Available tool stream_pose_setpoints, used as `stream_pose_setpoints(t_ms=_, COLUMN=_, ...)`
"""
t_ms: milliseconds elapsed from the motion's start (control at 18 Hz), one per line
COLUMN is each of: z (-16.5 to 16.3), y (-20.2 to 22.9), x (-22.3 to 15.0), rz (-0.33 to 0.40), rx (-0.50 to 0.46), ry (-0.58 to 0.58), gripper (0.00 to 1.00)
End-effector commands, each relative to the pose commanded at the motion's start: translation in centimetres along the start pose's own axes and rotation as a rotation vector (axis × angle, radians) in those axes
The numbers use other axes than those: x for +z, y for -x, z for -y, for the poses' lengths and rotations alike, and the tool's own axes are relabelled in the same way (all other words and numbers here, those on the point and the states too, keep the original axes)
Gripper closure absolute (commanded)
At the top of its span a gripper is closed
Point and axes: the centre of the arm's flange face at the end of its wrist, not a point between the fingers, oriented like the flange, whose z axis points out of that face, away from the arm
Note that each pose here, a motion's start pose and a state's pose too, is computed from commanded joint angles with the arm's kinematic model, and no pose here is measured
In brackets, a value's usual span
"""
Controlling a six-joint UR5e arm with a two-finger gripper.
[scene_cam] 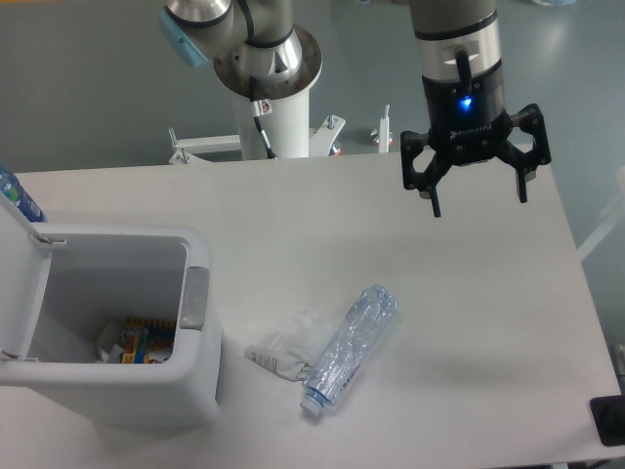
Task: Place the trash in the trash can
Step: 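Move the open gripper down toward the white plastic bag beside the bottle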
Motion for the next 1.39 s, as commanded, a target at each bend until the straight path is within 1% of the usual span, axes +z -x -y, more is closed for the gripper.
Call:
stream_pose_setpoints(t_ms=222, z=-2.0, y=-2.1, x=3.4, rz=-0.03, rx=0.005, ry=0.031, gripper=0.0)
stream_pose_setpoints(t_ms=500, z=-3.6, y=-7.6, x=7.5, rz=-0.11, rx=0.073, ry=0.088, gripper=0.0)
stream_pose_setpoints(t_ms=667, z=-4.7, y=-10.4, x=9.7, rz=-0.162, rx=0.176, ry=0.124, gripper=0.0)
stream_pose_setpoints(t_ms=833, z=-6.9, y=-12.9, x=12.2, rz=-0.228, rx=0.345, ry=0.164, gripper=0.0)
stream_pose_setpoints(t_ms=944, z=-7.6, y=-14.9, x=14.0, rz=-0.271, rx=0.385, ry=0.189, gripper=0.0)
stream_pose_setpoints(t_ms=1056, z=-7.7, y=-16.8, x=16.9, rz=-0.31, rx=0.408, ry=0.22, gripper=0.0)
stream_pose_setpoints(t_ms=1167, z=-7.1, y=-18.5, x=19.3, rz=-0.308, rx=0.43, ry=0.209, gripper=0.0)
stream_pose_setpoints(t_ms=1389, z=-6.2, y=-19.7, x=22.4, rz=-0.313, rx=0.452, ry=0.209, gripper=0.0)
